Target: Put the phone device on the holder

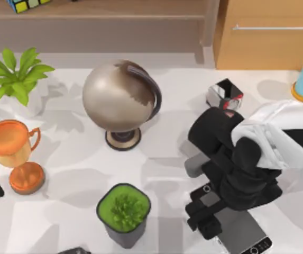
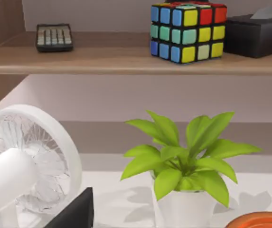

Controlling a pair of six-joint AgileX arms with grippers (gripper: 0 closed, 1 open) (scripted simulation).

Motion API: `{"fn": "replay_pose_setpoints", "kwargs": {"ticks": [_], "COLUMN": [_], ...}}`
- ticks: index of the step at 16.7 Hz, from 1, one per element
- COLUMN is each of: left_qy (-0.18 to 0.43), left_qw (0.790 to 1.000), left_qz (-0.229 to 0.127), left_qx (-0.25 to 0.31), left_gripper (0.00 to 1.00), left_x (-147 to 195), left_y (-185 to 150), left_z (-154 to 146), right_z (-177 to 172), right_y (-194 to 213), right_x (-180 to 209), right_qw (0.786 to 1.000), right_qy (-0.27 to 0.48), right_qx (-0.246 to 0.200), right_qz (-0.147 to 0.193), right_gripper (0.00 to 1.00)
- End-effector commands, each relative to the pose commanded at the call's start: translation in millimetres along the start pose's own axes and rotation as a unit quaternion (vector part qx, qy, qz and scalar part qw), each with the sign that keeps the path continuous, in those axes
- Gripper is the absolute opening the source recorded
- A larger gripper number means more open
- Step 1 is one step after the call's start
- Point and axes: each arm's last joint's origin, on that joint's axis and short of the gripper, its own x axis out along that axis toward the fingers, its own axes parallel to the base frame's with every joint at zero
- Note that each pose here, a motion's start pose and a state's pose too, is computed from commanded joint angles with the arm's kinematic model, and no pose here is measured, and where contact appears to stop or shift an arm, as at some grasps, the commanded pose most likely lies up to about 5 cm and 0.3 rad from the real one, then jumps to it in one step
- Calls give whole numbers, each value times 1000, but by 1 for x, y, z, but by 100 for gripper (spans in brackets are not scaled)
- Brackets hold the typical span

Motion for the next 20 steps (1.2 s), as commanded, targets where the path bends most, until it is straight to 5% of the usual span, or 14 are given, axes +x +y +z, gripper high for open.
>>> {"fn": "replay_pose_setpoints", "kwargs": {"ticks": [12, 20], "left_qy": [0, 0], "left_qw": [1000, 1000], "left_qz": [0, 0], "left_qx": [0, 0], "left_gripper": [100, 100], "left_x": [0, 0], "left_y": [0, 0], "left_z": [0, 0], "right_z": [2, 33], "right_y": [0, -37], "right_x": [-22, -102], "right_qw": [1000, 973], "right_qy": [-8, -228], "right_qx": [1, 27], "right_qz": [2, 38], "right_gripper": [0, 0]}}
